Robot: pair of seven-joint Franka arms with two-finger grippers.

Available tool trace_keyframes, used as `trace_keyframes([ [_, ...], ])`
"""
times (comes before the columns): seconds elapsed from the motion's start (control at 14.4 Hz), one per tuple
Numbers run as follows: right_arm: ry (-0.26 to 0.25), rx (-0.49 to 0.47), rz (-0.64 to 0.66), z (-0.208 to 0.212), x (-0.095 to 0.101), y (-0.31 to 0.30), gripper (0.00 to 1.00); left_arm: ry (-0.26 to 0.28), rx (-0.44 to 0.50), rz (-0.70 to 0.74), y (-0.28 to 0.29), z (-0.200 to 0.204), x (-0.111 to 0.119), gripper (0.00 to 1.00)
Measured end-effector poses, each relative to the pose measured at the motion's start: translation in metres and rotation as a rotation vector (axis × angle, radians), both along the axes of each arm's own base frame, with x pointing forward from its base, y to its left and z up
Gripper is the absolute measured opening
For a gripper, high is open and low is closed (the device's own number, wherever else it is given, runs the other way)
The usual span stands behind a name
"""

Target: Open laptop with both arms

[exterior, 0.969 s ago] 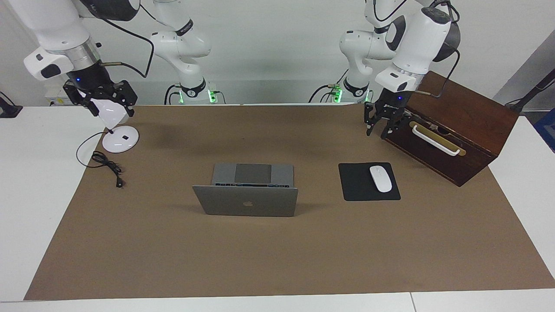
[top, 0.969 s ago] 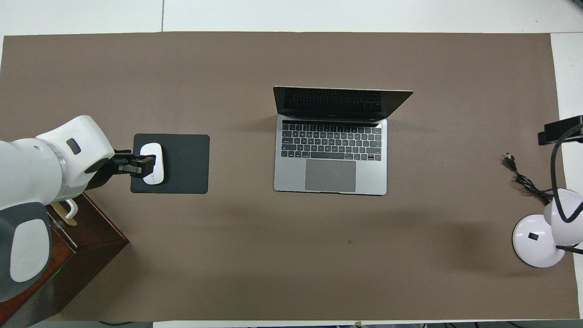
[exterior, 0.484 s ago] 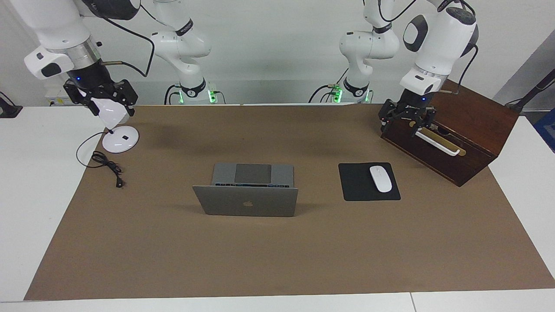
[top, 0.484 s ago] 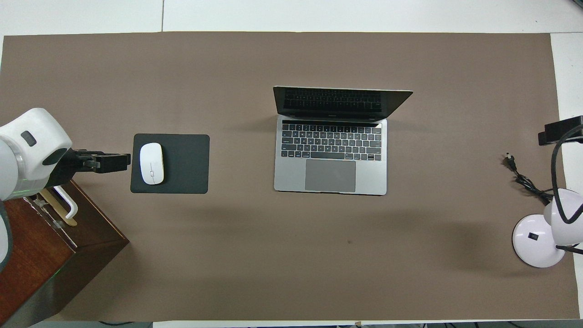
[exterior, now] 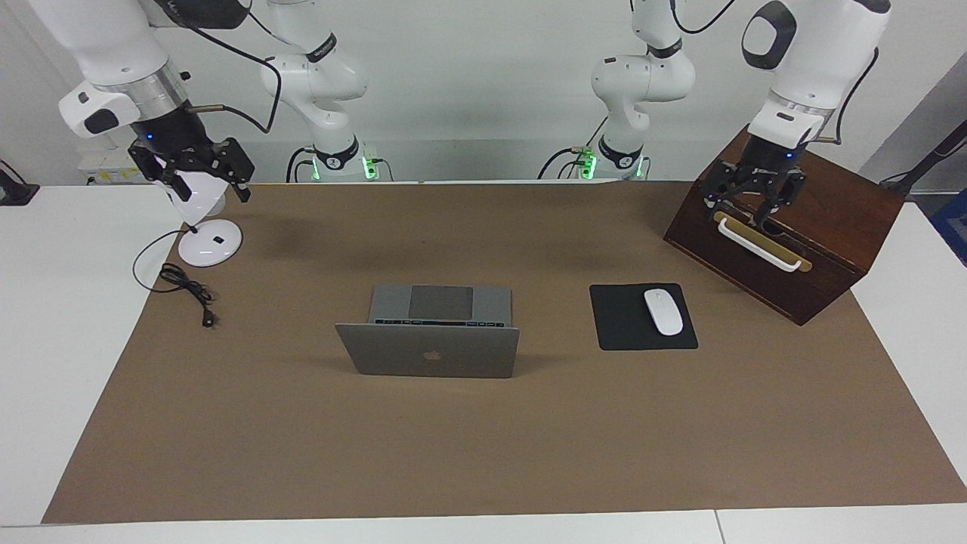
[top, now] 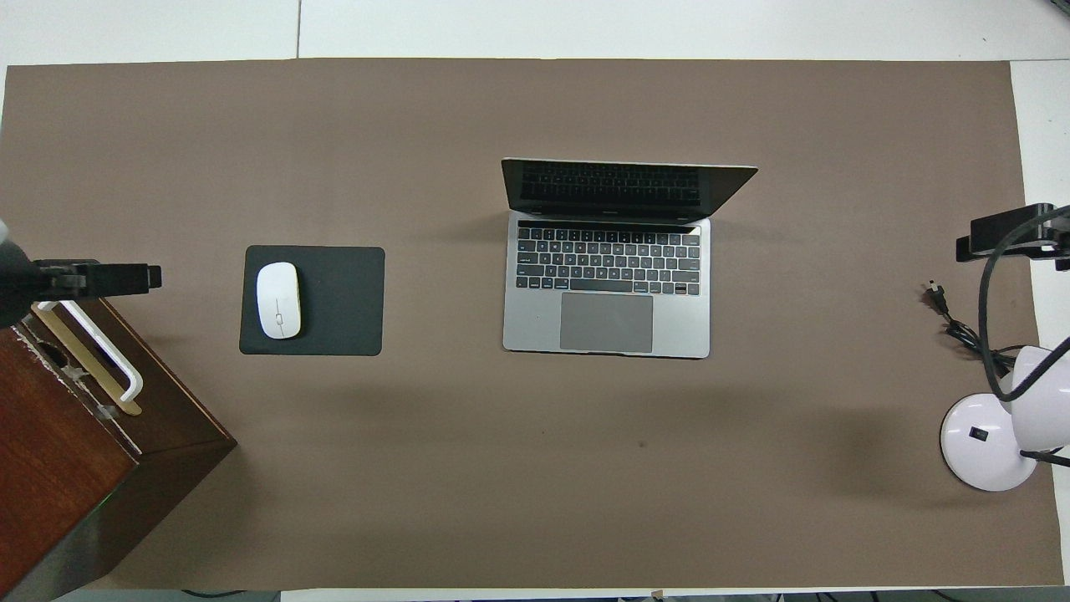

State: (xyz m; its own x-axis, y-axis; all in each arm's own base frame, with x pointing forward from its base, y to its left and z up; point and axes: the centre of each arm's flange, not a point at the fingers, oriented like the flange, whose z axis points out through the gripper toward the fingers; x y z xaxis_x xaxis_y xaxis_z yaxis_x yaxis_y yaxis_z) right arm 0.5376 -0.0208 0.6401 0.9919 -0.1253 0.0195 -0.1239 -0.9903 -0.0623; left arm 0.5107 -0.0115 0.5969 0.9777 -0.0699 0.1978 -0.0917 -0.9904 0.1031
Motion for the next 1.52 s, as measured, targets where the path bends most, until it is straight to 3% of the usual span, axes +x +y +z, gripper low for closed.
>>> trace_keyframes([
  [0.35, 0.0, 0.002, 0.003, 0.0, 0.0, 0.007, 1.0, 0.064, 0.05, -0.015, 0.003, 0.045, 0.024, 1.0],
  [0.9, 0.02, 0.001, -0.005, -0.013, 0.0, 0.002, 1.0, 0.188, 0.055, -0.024, 0.002, 0.028, 0.023, 1.0],
  [1.52, 0.032, -0.025, 0.003, -0.018, -0.001, -0.005, 1.0, 0.204, 0.058, -0.022, 0.004, 0.027, 0.022, 1.0],
])
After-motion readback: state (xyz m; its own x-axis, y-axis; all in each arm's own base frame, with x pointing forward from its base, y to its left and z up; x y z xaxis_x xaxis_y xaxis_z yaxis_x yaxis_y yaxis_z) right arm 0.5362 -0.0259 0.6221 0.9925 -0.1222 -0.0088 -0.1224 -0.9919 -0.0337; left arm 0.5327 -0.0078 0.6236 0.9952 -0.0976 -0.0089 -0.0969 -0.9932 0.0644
